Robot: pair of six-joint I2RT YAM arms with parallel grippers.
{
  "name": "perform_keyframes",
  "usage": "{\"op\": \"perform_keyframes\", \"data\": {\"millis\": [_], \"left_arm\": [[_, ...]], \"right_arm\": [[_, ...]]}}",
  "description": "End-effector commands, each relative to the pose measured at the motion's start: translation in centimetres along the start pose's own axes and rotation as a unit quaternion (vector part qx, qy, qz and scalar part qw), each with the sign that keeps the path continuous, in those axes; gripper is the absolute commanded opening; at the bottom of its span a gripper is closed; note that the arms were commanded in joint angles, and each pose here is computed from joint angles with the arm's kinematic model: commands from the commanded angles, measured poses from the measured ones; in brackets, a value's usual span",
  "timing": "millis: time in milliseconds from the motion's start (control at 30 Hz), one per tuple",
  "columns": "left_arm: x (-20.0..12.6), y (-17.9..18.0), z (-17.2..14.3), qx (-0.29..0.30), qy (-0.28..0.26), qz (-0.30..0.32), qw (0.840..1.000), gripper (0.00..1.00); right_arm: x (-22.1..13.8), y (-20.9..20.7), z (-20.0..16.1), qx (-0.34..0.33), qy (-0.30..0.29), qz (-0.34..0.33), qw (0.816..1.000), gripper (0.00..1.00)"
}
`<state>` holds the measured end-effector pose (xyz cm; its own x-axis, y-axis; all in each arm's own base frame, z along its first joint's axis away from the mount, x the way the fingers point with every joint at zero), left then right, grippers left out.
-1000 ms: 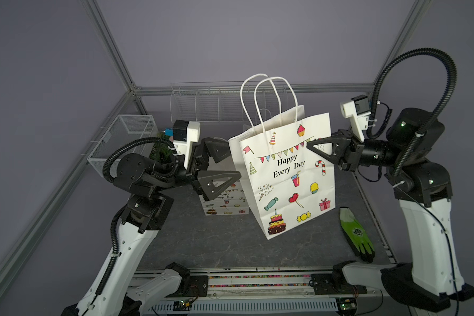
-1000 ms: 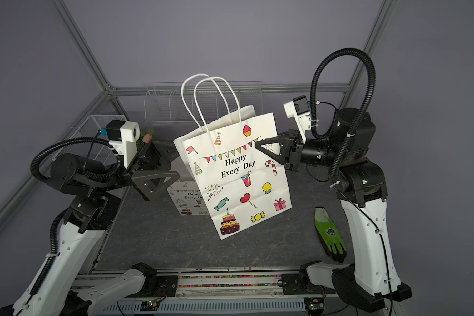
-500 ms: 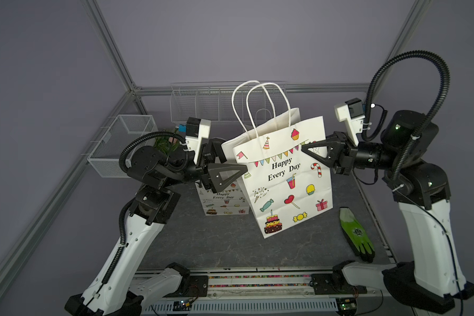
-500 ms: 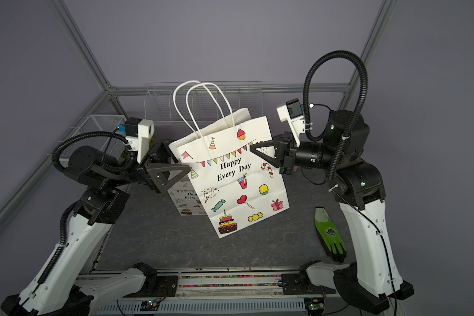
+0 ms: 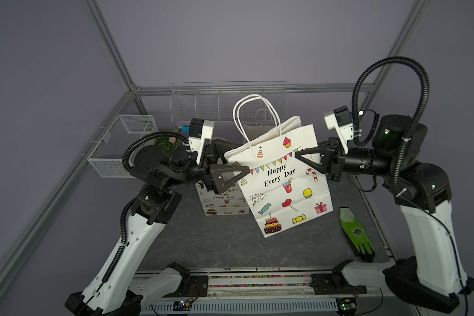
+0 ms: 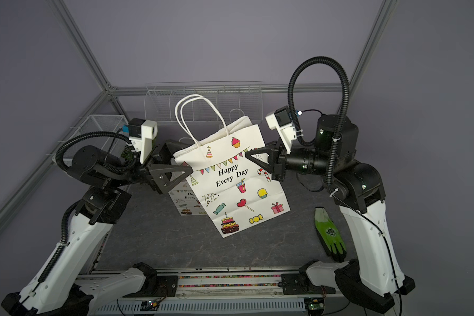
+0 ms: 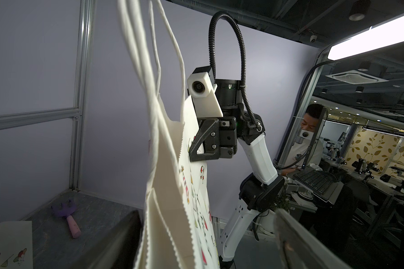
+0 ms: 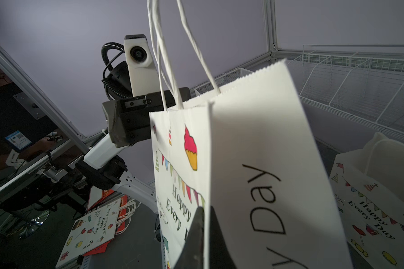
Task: Put away the paper bag
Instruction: Press the paper bag.
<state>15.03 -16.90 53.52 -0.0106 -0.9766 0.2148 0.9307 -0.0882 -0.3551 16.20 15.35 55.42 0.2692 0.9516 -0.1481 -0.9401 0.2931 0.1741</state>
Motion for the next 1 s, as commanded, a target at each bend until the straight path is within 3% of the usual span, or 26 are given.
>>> {"op": "perform_keyframes", "data": {"millis": [0, 300, 967], "left_arm": [[0.2, -0.4, 0.3, 0.009, 0.001, -0.003, 1.000, 0.89], [0.3, -0.6, 0.1, 0.009, 0.010, -0.006, 1.000, 0.86], [0.7, -0.3, -0.1, 0.003, 0.023, -0.008, 1.000, 0.48]], "right_arm": [[0.1, -0.1, 0.0, -0.026, 0.008, -0.032, 0.999, 0.07], [-0.4, 0.4, 0.4, -0.043, -0.006, -0.059, 0.997, 0.07], [-0.9, 0.6, 0.9, -0.051, -0.023, -0.084, 0.995, 0.07]]}}
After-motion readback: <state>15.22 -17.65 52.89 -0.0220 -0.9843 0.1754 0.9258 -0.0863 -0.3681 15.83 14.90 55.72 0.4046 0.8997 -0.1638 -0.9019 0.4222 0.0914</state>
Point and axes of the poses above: each gripper's point midway between its finger pads, its own x axis out along the fingers, its own y axis along the line the jaws close on, z = x × y, the point moved 9 cm from there along -x, back along the fingers, and after that the axes turned 8 degrees about -x, right-handed, at the moved point
